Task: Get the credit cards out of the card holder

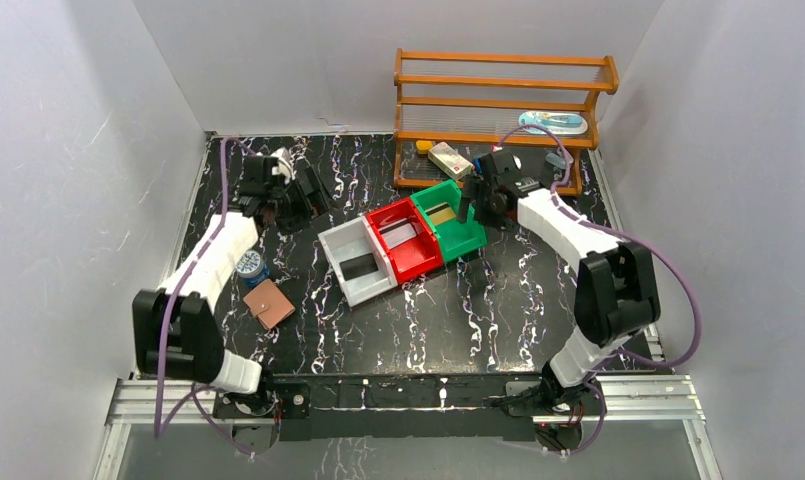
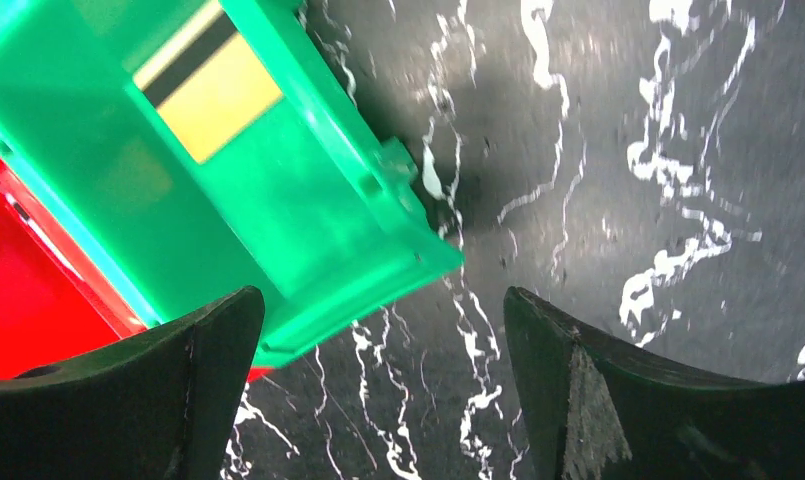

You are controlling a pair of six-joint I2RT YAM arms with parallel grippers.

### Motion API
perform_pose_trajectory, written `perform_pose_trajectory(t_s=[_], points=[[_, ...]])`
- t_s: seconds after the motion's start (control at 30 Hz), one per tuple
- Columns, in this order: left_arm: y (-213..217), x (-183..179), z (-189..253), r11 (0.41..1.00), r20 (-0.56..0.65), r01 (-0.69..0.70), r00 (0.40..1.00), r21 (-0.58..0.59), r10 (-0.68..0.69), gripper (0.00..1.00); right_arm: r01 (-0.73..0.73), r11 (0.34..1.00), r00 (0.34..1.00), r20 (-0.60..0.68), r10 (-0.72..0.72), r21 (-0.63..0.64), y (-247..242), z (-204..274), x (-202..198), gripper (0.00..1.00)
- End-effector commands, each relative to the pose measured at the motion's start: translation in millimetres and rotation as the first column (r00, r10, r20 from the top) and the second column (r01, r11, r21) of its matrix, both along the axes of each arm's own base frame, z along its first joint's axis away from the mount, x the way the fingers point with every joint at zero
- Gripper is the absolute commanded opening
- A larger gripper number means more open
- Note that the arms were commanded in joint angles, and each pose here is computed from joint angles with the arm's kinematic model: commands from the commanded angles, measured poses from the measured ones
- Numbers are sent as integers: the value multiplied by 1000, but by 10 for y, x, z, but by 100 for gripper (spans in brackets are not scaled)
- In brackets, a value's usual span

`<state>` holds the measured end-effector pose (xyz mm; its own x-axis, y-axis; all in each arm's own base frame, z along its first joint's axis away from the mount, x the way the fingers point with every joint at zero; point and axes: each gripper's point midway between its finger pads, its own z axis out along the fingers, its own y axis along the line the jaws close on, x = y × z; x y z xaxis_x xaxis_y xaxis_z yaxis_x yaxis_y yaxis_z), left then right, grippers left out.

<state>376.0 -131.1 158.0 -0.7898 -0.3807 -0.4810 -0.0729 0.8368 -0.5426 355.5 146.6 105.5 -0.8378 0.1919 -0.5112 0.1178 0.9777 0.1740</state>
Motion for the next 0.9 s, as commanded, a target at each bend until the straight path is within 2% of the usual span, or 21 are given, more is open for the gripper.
perform_pose_trajectory(t_s=[0.0,0.1,0.27,0.47,0.63,0.87], points=[[34,-576,-91,1000,-83,2,997,-27,-4,98,-106,993,991,72,110,-54,109,151,395,98],[-89,-852,-80,993,-88,37,995,-116,-47,96,-108,991,992,59,113,-80,135,37,539,98],[-343,-992,-120,972,-98,129,984,-197,-150,92,-142,989,988,51,144,-43,252,1,602,96],[-470,-823,-259,972,-118,155,977,-176,-178,91,-182,980,983,36,179,76,421,4,412,92],[-525,-634,-364,972,-126,171,973,-163,-192,90,-157,979,988,20,155,134,418,12,198,91],[-638,-385,-356,965,-98,206,970,-163,-224,90,-88,987,996,-6,89,134,284,-64,-29,91]])
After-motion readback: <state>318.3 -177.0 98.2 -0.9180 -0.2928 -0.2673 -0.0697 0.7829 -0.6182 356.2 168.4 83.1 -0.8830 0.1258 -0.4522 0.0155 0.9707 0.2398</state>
